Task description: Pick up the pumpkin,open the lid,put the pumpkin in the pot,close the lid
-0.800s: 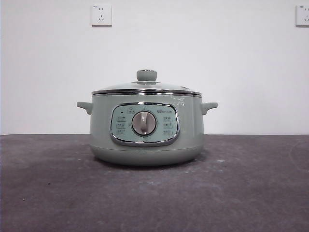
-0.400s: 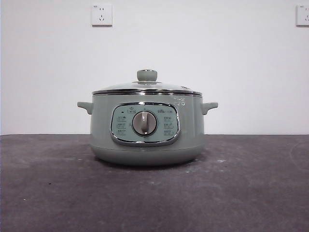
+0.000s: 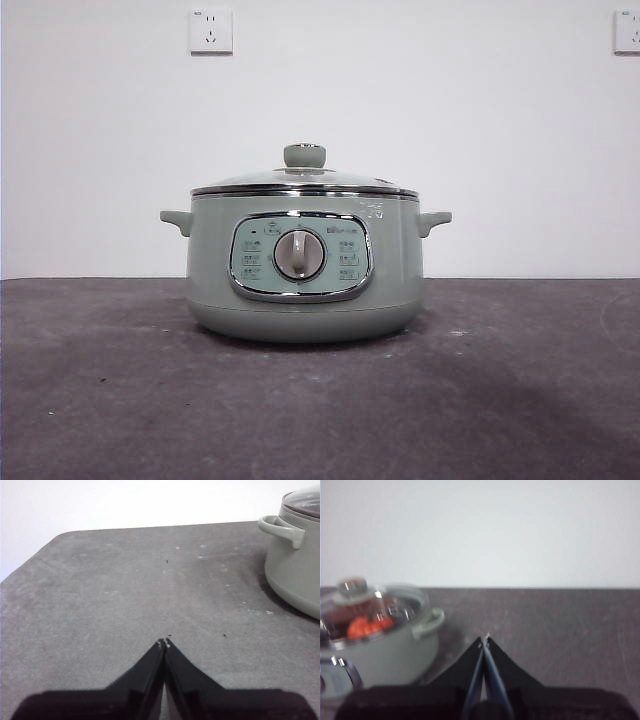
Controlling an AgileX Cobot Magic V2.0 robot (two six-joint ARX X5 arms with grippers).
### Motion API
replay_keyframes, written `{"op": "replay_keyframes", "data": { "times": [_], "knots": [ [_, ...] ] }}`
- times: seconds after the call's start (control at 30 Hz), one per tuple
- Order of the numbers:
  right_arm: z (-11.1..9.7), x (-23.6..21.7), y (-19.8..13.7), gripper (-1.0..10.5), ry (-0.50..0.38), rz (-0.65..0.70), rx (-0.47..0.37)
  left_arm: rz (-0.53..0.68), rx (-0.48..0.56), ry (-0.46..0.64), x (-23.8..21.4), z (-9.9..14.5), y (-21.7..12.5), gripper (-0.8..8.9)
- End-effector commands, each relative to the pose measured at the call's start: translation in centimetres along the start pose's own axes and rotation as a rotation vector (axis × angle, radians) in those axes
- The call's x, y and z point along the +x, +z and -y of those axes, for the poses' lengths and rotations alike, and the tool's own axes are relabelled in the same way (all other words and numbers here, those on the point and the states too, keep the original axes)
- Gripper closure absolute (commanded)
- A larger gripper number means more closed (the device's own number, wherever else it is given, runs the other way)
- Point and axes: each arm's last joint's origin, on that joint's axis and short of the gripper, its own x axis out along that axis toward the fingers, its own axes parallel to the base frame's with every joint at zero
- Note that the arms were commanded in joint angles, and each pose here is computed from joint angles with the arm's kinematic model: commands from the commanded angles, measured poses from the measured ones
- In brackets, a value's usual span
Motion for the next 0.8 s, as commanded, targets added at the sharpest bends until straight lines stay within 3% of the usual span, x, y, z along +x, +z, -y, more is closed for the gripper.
{"op": "replay_keyframes", "data": {
  "times": [0.03,0.33,0.8],
  "knots": [
    [0.2,0.4,-2.9,9.5,-0.006,0.002,0.002,-0.014,-0.007,0.001,0.1,0.0,-0.5,8.17],
    [0.3,0.9,-7.8,9.5,0.000,-0.086,0.009,-0.014,-0.007,0.001,0.1,0.0,-0.5,8.17],
    [0.3,0.8,-8.3,9.5,-0.001,-0.138,-0.003,-0.014,-0.007,0.001,0.1,0.0,-0.5,8.17]
  ]
}}
